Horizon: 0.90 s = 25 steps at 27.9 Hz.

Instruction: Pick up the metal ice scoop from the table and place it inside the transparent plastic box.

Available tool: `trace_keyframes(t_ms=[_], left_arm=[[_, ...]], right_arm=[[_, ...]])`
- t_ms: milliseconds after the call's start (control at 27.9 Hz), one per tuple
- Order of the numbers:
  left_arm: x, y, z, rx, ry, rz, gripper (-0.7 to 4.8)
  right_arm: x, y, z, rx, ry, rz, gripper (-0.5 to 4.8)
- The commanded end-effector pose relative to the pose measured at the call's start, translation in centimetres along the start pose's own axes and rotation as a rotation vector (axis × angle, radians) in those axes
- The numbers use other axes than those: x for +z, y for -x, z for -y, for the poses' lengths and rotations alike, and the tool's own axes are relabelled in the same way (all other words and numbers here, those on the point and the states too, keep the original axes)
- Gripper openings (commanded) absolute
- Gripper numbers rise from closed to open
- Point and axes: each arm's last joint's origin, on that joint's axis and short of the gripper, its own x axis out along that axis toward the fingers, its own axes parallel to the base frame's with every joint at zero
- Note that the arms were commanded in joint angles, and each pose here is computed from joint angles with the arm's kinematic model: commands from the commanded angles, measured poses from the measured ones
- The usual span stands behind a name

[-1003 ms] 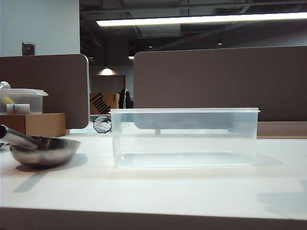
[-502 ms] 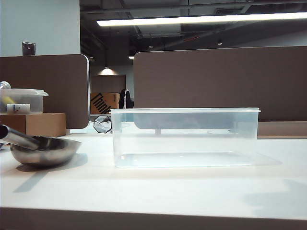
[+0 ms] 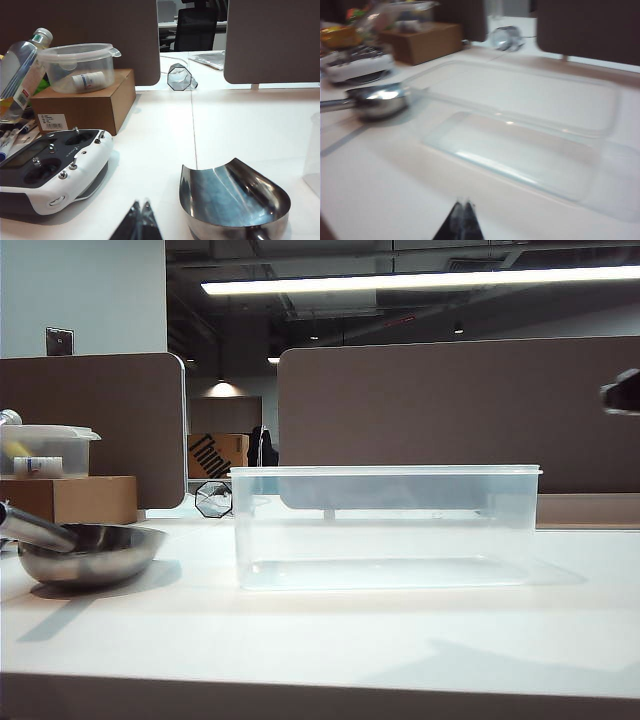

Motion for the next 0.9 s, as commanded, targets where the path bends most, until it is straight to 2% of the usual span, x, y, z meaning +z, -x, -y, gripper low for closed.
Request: trace_keyframes(t_ms=[36,251,394,430,466,609,753,896], left_arm=[[0.1,0.0,0.1,-0.02,0.083,0.012,-0.05],[0.2,0.0,0.4,-0.132,0.305,-0.001,-0.05],[0.6,0.2,0.9,-0.315,0.461,-0.006,-0.05],[0.7,0.2,1.0,-0.359,0.479,-0.008,-0.04],[0.9,0.3,1.0,-0.392,0.49,-0.005,0.04],[2.2,0.5,1.1,-0.431,0.536,0.009,1.17],[4.7,1.0,1.0,-0.422,0.528,0.011,1.21],[7.2,0.8,1.0,-0.433,0.525,-0.108,1.31]], right_arm=[[0.0,-0.1,-0.5,0.047,0.005,-0.005,-0.01],[-0.5,-0.4,-1.0,0.098,0.006,-0.061,-0.01],[-0.8,-0.6,-1.4,0.132,0.008,-0.108,-0.01],[-0.9,-0.7,-1.5,0.141,0.01,-0.117,-0.01],[-1.0,-0.7,-1.6,0.149,0.011,-0.127,-0.01],[-1.4,-0.9,-2.0,0.185,0.016,-0.17,-0.01],[-1.7,-0.9,-2.3,0.215,0.021,-0.2,-0.01],[-1.8,-0.9,-2.6,0.239,0.025,-0.219,-0.01]])
